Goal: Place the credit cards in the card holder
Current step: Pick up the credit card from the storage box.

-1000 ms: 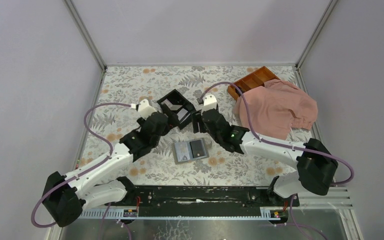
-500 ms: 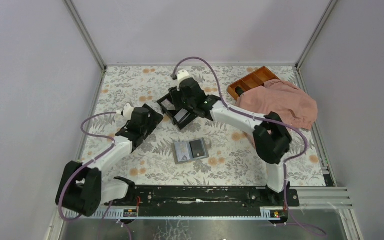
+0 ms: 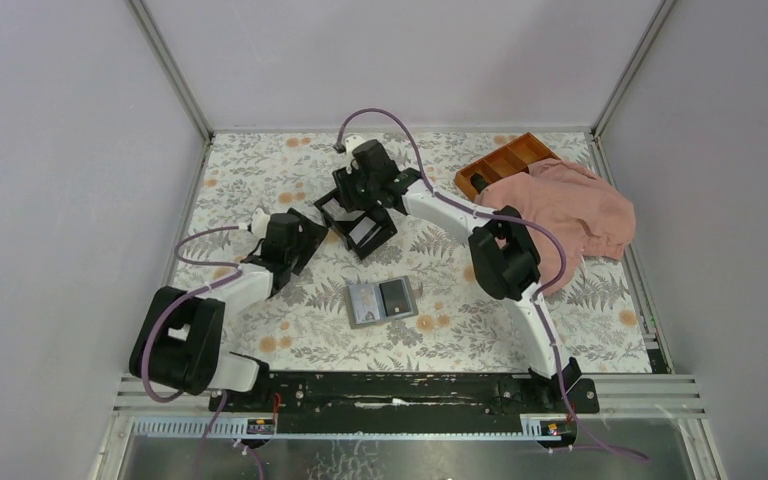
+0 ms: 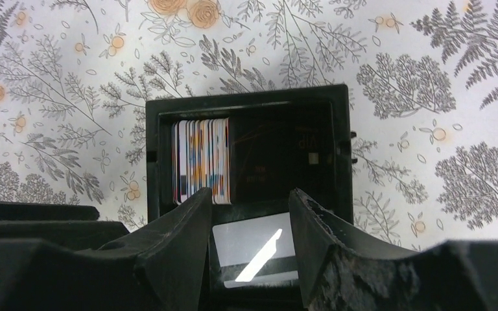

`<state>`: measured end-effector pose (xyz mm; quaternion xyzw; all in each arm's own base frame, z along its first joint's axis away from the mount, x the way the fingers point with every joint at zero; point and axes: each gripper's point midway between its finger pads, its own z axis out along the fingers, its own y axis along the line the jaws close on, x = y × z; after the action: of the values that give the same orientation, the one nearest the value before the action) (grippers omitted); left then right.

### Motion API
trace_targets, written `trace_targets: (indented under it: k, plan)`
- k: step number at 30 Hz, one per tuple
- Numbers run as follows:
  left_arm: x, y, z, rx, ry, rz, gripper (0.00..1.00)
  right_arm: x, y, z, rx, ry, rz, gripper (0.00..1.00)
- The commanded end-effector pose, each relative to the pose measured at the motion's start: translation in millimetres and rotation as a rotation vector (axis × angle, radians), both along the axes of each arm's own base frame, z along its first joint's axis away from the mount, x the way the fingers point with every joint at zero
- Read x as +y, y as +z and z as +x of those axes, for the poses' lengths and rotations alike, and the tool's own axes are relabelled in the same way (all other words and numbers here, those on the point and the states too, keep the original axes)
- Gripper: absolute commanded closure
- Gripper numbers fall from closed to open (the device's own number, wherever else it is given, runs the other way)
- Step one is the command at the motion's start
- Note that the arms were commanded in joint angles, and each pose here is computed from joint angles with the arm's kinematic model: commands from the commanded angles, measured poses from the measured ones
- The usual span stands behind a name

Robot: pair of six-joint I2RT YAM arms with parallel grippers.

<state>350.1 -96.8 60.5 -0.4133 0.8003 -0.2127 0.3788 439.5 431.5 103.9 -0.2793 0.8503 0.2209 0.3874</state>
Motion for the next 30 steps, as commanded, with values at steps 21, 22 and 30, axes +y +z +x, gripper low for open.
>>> trace_targets:
  k: [21,22,30]
  plan:
    - [-17.3,-28.7,27.0,-0.014,-0.022,-0.080,0.12,18.5,-24.5,20.4,0.167,0.074,0.130,0.47]
    - [-17.4,-28.8,26.9,-0.014,-0.022,-0.080,0.12,19.5,-25.5,18.3,0.178,0.081,0.136,0.48]
    - [-20.1,-31.3,30.4,-0.006,-0.033,-0.081,0.12,23.4,-25.7,1.6,0.251,0.104,0.188,0.61]
